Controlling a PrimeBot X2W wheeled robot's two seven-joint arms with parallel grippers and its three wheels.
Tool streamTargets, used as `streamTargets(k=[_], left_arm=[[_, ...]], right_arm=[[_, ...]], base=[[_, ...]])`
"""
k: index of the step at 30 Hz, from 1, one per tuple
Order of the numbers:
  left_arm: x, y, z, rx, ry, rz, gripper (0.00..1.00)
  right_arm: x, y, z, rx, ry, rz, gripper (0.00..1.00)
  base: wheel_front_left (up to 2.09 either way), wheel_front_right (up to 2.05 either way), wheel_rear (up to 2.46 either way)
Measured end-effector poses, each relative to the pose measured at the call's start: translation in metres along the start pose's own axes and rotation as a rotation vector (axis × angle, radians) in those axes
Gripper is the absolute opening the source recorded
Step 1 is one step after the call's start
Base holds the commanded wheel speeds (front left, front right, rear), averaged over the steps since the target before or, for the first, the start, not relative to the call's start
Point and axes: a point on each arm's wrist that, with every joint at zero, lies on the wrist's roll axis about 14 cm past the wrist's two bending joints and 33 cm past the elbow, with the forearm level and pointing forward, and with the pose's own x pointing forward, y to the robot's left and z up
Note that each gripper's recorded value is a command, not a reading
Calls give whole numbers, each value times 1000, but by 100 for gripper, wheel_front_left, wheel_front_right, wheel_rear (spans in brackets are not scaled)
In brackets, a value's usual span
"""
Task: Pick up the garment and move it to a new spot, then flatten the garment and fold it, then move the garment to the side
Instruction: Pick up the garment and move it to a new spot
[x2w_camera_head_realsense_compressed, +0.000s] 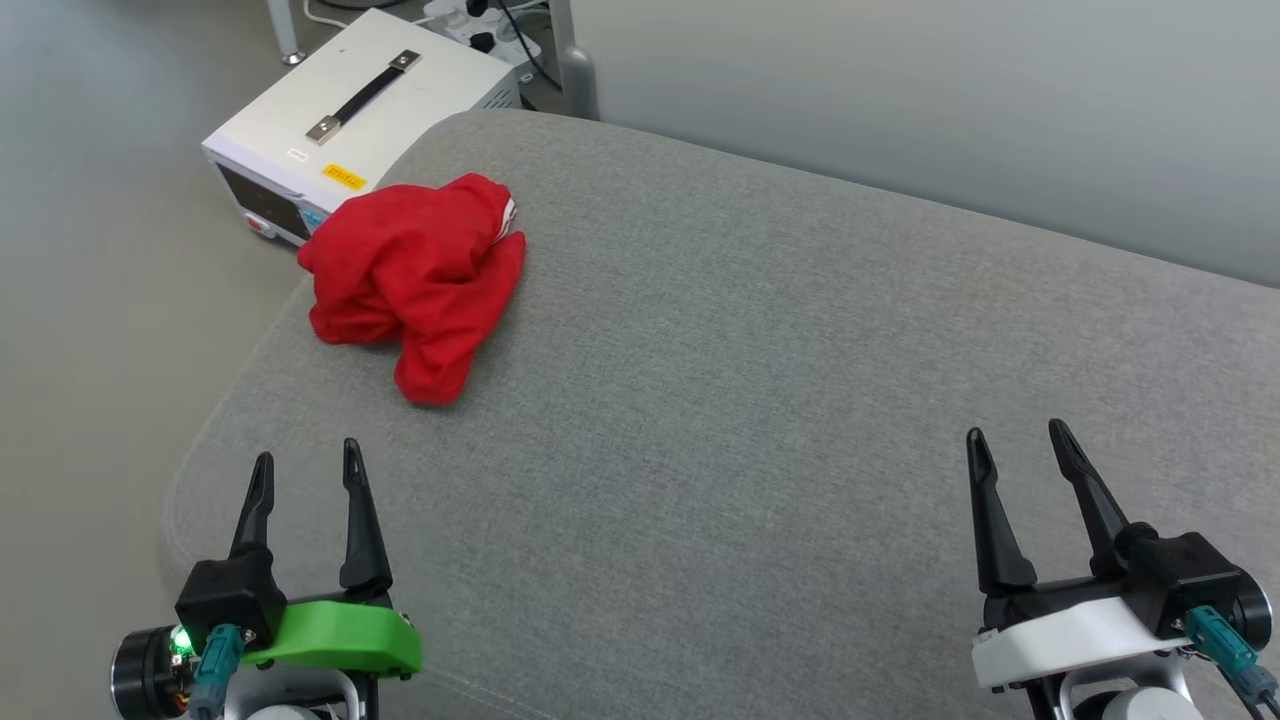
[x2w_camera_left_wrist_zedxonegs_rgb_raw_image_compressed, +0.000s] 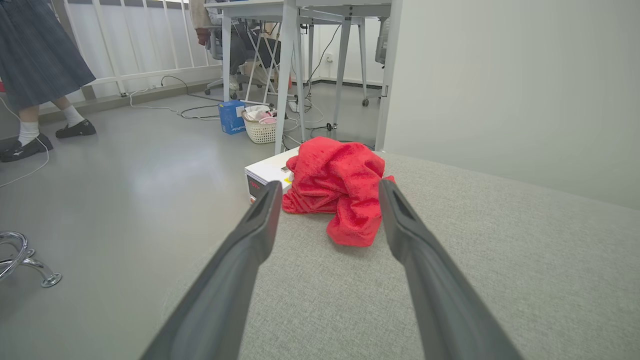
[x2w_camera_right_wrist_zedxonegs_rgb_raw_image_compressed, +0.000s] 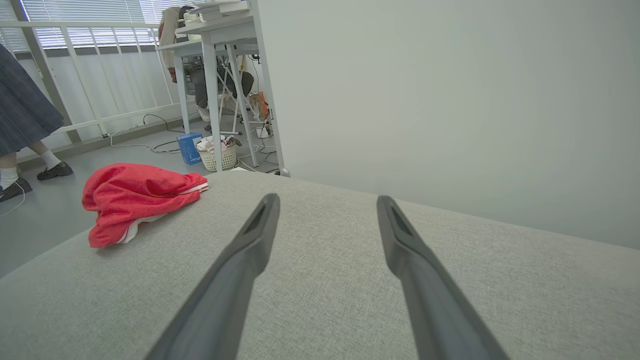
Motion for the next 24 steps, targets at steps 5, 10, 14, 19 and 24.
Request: streamTargets(k=[5, 10, 14, 19, 24], left_arm=[[-8, 21, 1, 3, 2, 65, 100], [-13, 40, 3, 2, 2, 127, 100], [-12, 48, 3, 5, 2, 144, 100], [8, 55, 13, 10, -36, 134, 100], [63, 54, 50, 34, -152, 78, 100]], right_arm=[[9, 16, -6, 13, 9, 52, 100], [14, 25, -10, 23, 16, 82, 100], [13, 25, -10, 24, 18, 81, 100], [16, 19, -11, 17, 13, 70, 100], [29, 9, -10, -5, -12, 75, 100]], base=[[0, 0, 0], [0, 0, 0], [0, 0, 0], [0, 0, 0], [0, 0, 0]])
